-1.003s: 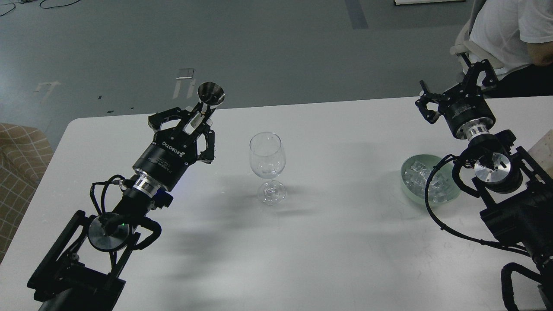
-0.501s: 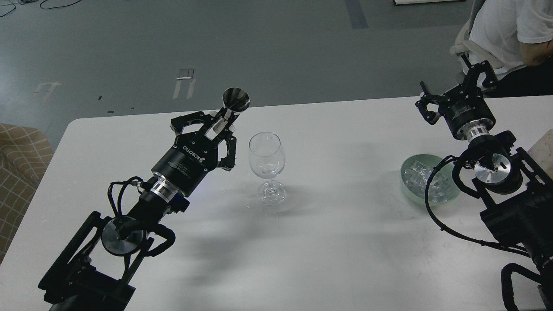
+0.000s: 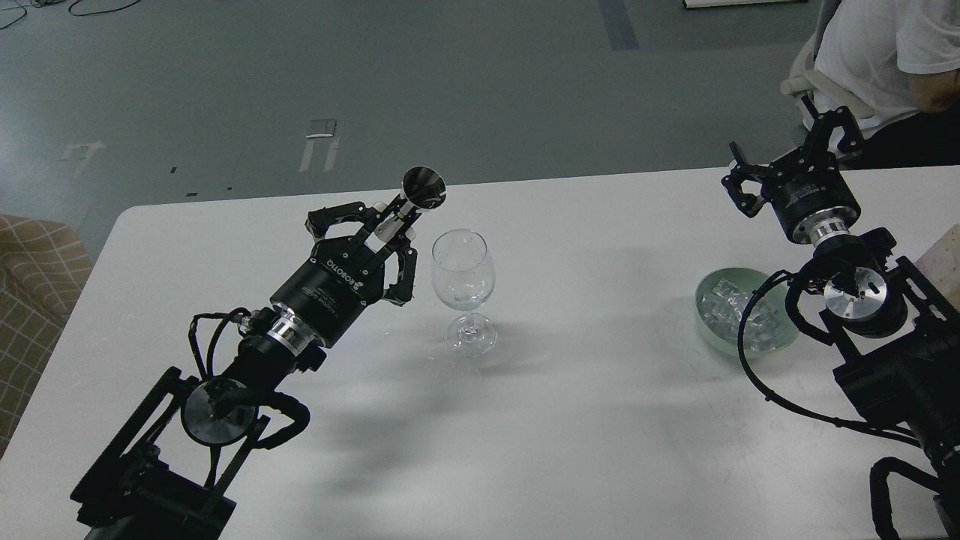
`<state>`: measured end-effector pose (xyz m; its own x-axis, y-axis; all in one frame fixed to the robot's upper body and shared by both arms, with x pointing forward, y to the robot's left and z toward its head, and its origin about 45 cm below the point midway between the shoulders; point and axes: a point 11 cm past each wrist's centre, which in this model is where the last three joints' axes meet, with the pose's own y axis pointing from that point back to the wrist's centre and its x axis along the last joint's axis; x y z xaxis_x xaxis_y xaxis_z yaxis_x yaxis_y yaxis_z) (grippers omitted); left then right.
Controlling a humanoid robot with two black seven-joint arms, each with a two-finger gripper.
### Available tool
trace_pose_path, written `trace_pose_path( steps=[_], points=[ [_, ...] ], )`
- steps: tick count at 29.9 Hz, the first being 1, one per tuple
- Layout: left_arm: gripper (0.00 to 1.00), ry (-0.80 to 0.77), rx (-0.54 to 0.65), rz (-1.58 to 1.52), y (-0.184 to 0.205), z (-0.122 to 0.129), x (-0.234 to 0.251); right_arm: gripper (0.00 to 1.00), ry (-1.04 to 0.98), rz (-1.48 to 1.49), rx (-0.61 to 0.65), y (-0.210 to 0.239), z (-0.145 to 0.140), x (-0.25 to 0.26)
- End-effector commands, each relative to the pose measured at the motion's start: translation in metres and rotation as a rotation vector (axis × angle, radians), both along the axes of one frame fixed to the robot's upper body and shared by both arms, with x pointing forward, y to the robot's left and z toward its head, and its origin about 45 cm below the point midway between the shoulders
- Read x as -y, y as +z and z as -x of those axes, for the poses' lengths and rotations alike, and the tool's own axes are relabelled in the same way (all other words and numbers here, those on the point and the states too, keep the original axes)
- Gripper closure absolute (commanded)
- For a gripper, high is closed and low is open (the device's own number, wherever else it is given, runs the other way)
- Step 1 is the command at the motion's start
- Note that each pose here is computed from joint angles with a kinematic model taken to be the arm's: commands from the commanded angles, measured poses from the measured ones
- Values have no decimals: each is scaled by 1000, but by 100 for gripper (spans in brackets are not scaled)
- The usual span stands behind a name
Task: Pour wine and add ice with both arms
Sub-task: 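Move the held jigger over the rim of the wine glass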
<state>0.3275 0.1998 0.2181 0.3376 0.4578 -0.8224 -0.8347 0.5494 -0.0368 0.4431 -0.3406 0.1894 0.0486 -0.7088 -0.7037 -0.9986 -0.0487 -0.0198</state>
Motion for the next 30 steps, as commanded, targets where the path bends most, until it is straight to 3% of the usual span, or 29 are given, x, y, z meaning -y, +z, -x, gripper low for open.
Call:
trace_pose_path(
  steps=[1, 30],
  points=[
    [81, -4, 11, -40, -2, 1, 0, 0, 1, -3, 4, 1, 0, 0],
    [81, -80, 40, -268, -3, -4, -4, 0, -9, -5, 3, 0, 0, 4]
  ],
)
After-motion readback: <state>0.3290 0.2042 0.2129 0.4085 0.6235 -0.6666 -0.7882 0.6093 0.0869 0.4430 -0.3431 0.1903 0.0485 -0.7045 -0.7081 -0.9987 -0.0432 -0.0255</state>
